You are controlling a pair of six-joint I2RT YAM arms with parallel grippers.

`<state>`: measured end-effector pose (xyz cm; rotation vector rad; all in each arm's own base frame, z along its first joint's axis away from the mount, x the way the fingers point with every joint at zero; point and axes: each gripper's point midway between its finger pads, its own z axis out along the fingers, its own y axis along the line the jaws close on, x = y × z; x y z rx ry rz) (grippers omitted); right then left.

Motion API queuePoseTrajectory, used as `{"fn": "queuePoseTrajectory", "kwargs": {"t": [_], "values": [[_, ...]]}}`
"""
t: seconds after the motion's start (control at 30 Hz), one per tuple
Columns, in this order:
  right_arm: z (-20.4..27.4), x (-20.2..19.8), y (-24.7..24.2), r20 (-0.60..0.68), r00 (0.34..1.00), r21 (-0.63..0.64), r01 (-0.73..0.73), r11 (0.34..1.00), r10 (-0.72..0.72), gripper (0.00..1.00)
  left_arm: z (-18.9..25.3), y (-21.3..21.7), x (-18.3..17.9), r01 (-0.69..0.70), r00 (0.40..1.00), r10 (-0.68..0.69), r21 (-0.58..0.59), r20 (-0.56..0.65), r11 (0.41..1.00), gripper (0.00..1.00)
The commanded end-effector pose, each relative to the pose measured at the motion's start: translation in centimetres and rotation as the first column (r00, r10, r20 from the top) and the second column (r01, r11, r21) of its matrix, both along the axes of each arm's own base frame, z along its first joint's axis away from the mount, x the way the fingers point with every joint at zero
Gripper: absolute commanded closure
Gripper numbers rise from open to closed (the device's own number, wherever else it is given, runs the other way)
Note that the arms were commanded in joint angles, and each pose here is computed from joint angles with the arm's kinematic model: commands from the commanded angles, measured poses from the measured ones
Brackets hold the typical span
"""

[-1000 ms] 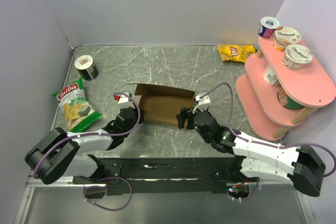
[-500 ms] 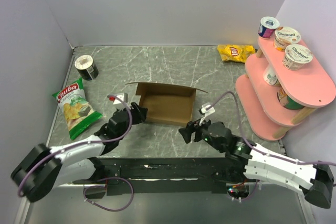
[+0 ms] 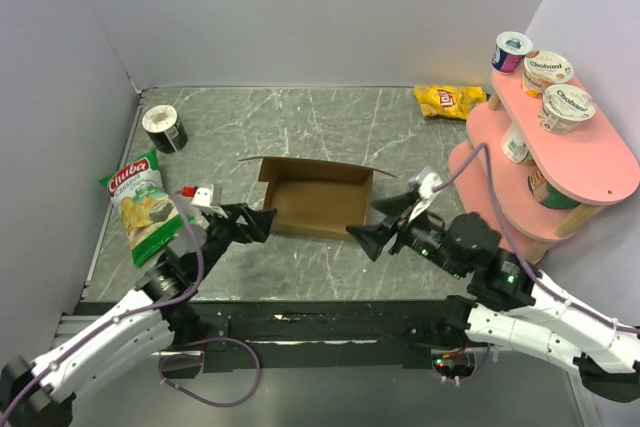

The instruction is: Fold the paper box

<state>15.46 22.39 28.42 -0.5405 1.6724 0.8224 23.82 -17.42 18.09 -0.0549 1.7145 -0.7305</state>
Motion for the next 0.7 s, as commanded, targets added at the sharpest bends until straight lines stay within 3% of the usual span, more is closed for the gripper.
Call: {"fn": "queuePoseTrajectory", "kwargs": {"t": [0.0,0.07,0.23,0.27,0.37,0.4,0.47,0.53,0.67], "values": [[6.6,0.2,0.8,0.107,0.994,0.051,-0.035,0.998,0.029,0.12,7.7,-1.0,-2.5,0.164,0.97,-0.166,0.027,0.175,0.986,0.04],[9.5,0.9,0.5,0.139,0.99,0.085,0.002,0.996,-0.014,0.09,11.8,-2.2,-3.8,0.261,0.935,-0.253,0.002,0.248,0.965,0.03],[11.8,4.8,0.6,0.128,0.975,0.06,0.174,0.983,-0.18,0.05,18.6,-3.6,-2.9,0.285,0.917,-0.282,0.032,0.282,0.958,0.04],[12.0,7.0,0.1,0.112,0.963,0.054,0.24,0.969,-0.245,0.06,19.7,-3.7,-2.6,0.279,0.916,-0.275,0.029,0.293,0.96,0.04],[11.2,9.7,1.2,0.009,0.978,0.095,0.208,0.973,-0.21,0.13,23.3,-4.4,0.0,0.247,0.916,-0.245,0.034,0.318,0.968,0.04],[11.3,11.3,0.7,-0.003,0.976,0.119,0.219,0.969,-0.22,0.15,22.0,-6.4,1.5,0.306,0.914,-0.31,0.058,0.263,0.95,0.04],[9.7,13.5,1.2,-0.046,0.967,0.097,0.253,0.963,-0.249,0.18,22.9,-6.1,4.6,0.311,0.915,-0.308,0.031,0.261,0.95,0.04],[8.7,15.3,1.3,-0.054,0.954,0.072,0.299,0.952,-0.296,0.2,19.9,-6.4,8.1,0.324,0.935,-0.318,-0.015,0.157,0.946,0.04],[3.6,17.9,2.0,-0.115,0.929,-0.02,0.353,0.936,-0.353,0.23,15.4,-7.3,10.1,0.334,0.94,-0.332,-0.016,0.075,0.942,0.04]]}}
